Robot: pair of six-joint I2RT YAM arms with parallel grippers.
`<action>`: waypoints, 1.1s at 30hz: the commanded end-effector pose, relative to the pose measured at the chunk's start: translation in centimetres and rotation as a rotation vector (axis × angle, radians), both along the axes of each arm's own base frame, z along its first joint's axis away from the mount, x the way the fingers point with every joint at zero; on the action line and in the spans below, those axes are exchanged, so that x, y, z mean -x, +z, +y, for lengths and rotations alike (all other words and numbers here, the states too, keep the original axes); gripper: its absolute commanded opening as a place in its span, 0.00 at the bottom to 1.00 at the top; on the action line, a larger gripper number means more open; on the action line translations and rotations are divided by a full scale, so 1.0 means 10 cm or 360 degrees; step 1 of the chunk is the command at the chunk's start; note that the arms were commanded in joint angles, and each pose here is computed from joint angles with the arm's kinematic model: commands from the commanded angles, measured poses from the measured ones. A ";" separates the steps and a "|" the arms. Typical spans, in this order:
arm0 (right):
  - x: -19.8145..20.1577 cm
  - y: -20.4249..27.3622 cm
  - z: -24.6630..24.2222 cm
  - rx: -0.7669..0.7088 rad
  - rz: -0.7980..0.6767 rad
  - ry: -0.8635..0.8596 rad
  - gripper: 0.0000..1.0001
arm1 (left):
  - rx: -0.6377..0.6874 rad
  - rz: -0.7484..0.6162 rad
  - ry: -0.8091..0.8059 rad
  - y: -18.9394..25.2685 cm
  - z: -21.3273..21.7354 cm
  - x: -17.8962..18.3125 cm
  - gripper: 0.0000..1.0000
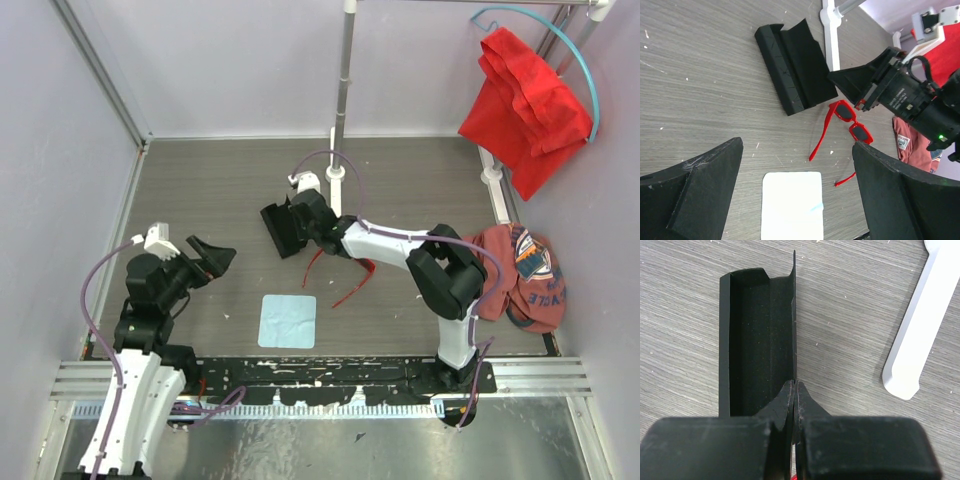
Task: Organize the sunglasses
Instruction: Open the sunglasses case at the center of the board.
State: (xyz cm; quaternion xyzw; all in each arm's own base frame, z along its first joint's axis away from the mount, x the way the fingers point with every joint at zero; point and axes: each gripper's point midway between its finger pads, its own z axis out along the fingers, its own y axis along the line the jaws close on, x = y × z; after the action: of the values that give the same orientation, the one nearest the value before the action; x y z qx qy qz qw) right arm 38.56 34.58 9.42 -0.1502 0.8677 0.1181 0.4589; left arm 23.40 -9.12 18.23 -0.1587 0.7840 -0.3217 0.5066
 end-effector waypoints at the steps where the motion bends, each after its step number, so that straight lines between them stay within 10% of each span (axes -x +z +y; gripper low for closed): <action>1: -0.11 0.24 0.08 -0.0117 -0.0096 0.0015 0.03 | -0.0003 -0.0036 -0.0052 0.05 -0.05 -0.08 0.98; 9: -0.15 0.12 0.04 -0.0092 -0.0059 -0.0006 0.25 | -0.0016 -0.0049 -0.0037 0.05 -0.03 -0.05 0.98; 33: 0.00 0.32 0.54 -0.0002 -0.0126 0.0150 0.48 | -0.0040 -0.0079 -0.0022 0.16 0.01 0.05 0.98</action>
State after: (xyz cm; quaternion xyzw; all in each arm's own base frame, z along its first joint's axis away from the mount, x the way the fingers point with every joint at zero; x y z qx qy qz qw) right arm 38.00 37.86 11.10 -0.1868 0.8540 0.1274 0.4685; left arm 23.28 -9.19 18.22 -0.1491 0.7856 -0.3204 0.5080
